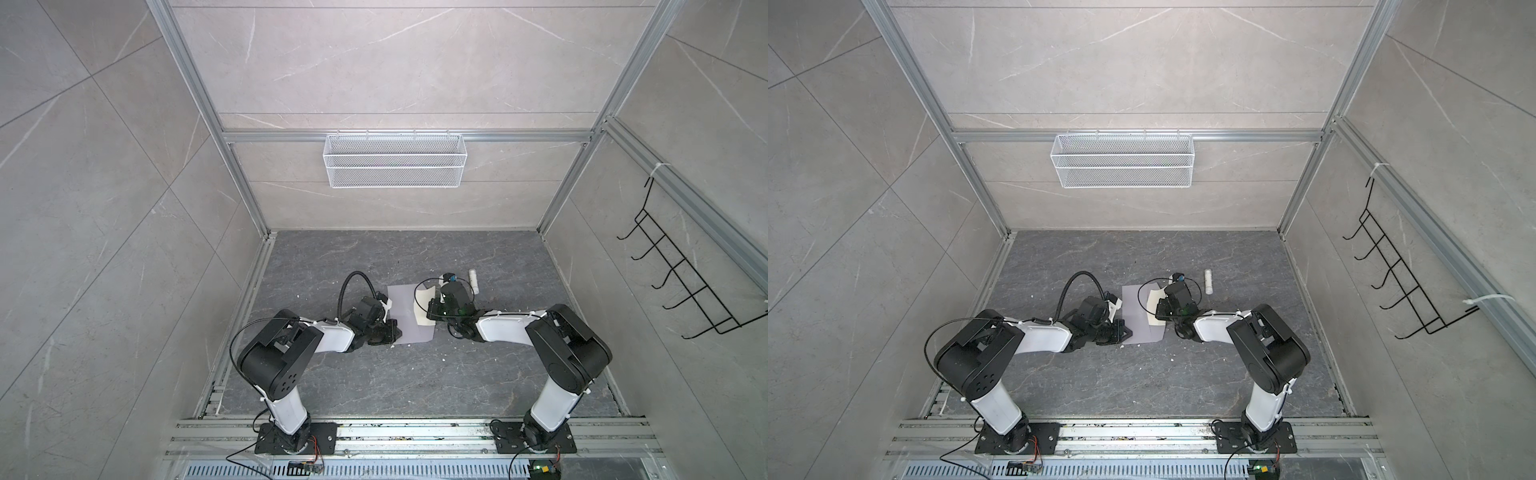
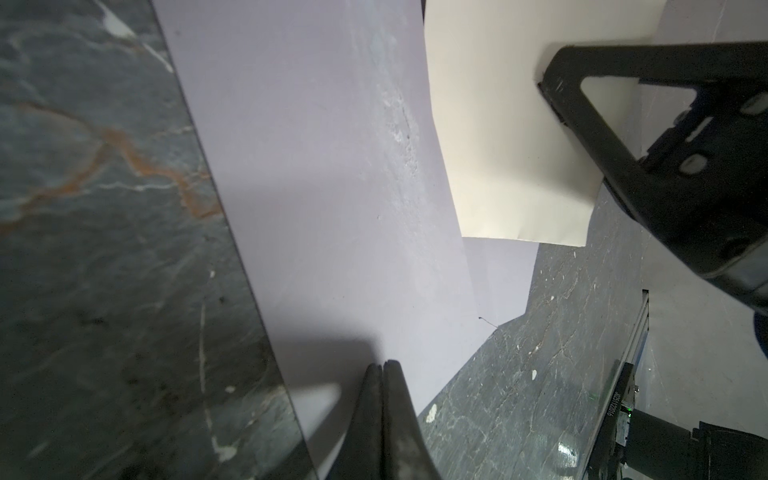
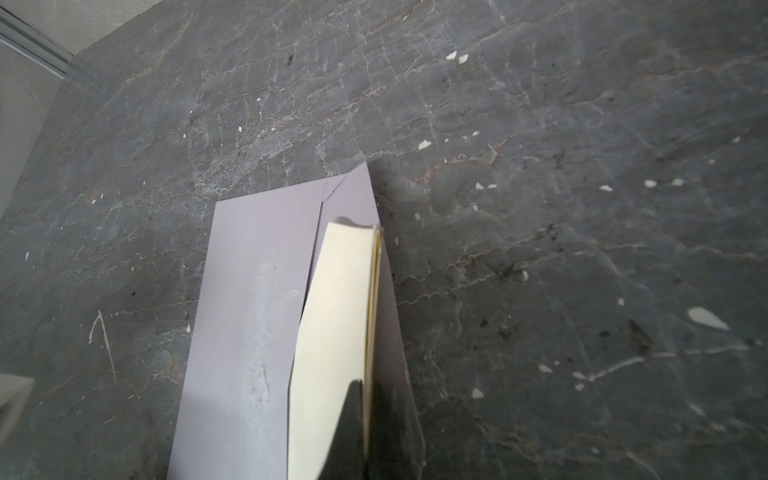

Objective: Place the letter into the envelope and seal it
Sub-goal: 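Push the letter deeper into the envelope with the right gripper while the left holds it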

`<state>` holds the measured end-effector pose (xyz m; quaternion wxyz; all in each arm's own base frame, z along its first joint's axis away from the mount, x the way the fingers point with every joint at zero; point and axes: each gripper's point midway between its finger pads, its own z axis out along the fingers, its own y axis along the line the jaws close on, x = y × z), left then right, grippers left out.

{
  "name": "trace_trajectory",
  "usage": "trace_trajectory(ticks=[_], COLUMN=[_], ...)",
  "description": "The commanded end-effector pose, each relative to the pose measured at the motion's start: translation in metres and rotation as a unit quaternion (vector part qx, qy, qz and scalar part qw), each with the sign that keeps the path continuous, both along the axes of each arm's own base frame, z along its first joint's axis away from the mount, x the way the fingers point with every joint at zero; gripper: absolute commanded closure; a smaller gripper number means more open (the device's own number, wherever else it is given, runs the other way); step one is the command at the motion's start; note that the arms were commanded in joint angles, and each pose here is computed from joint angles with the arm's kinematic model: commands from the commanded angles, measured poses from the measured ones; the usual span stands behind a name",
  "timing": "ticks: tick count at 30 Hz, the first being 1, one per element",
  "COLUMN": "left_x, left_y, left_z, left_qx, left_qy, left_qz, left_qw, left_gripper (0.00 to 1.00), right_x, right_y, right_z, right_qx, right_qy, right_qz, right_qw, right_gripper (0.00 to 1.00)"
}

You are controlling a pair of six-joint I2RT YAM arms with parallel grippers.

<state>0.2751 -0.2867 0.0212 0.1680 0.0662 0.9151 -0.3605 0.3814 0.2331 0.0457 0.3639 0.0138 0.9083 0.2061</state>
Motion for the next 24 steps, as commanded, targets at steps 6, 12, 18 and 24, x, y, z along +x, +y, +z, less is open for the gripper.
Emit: trace_trajectory(ticks=[6,12,18,24], left_x=[0.013,0.022,0.035,0.048], left_y=[-0.004,0.009,0.022,0.028], left_z=[0.037,0.062,0.064,0.061], left_qx=[-0.012,0.01,0.021,0.017], left_qy=[-0.058,-0.107,-0.112,-0.101], left_qz=[-0.002,0.014,0.031,0.038], left_qw=[0.998,0.994,0.993,0.994], left_gripper=[0.86,0.58,0.48,0.47], right_x=[-0.009,-0.008,-0.008,-0.007], right_y=[0.0,0.001,0.003,0.005], right_z=[-0.01,-0.014,-0.016,-0.015], right_qx=[-0.014,-0.019,-0.02,-0.022], right_qy=[0.025,0.034,0.04,0.043], right_qz=[0.008,0.008,0.013,0.017], right_qw=[1.0,0.999,0.999,0.999], right_gripper=[1.0,1.0,1.0,1.0])
